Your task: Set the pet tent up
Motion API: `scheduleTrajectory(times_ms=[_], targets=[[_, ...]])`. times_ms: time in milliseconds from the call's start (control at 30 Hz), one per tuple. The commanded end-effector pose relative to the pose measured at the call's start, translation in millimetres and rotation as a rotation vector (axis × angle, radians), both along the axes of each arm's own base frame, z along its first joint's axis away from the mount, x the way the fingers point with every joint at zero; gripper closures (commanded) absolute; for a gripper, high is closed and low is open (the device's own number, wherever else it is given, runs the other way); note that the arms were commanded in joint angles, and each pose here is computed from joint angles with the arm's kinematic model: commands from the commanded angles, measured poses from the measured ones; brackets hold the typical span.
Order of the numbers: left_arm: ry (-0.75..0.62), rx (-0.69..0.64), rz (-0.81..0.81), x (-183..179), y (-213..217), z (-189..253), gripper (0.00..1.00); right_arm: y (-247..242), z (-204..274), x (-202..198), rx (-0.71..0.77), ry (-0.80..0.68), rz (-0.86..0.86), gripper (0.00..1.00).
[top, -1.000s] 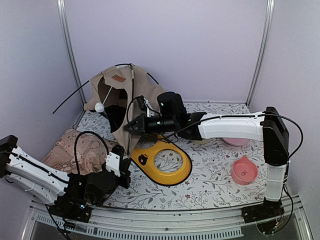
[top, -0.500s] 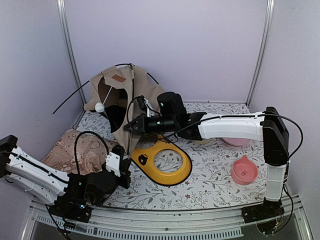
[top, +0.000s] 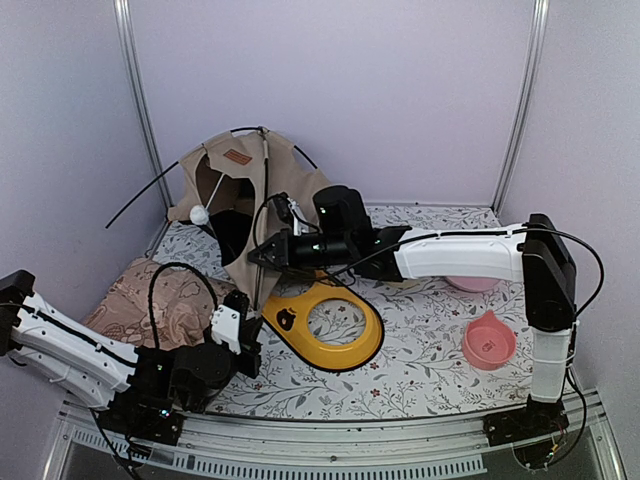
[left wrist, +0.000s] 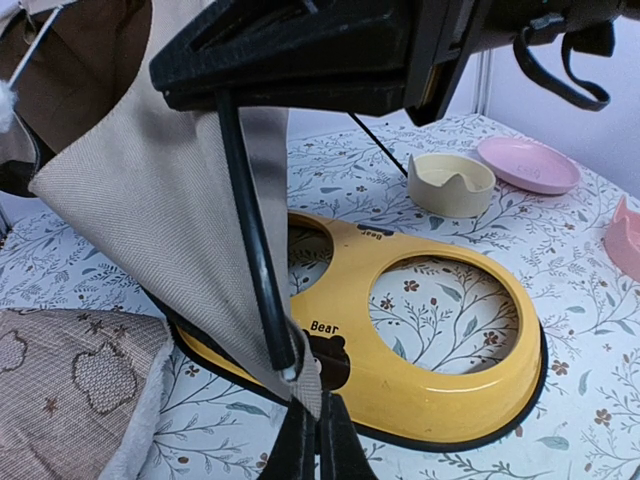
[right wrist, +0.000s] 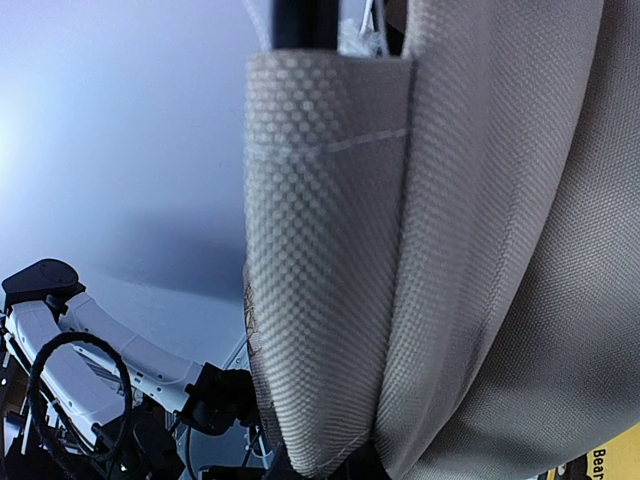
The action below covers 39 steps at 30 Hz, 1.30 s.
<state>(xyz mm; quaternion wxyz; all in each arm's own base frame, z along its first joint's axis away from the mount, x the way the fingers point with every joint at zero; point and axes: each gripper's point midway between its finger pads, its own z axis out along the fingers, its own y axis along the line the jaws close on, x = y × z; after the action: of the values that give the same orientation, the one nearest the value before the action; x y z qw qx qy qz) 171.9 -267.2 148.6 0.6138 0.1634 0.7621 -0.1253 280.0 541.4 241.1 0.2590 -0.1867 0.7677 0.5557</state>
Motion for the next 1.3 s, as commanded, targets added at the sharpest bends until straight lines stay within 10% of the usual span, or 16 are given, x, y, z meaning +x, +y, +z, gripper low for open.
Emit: scheduleTrajectory(times_ms=[0, 1267], targets=[[0.113, 0.065, -0.329, -61, -39, -28, 1.00, -64, 65, 124, 0.153, -0.175, -0.418, 1.00], [0.133, 0.037, -0.254, -53, -28, -24, 1.00, -72, 53, 117, 0.111, -0.209, -0.390, 1.00]])
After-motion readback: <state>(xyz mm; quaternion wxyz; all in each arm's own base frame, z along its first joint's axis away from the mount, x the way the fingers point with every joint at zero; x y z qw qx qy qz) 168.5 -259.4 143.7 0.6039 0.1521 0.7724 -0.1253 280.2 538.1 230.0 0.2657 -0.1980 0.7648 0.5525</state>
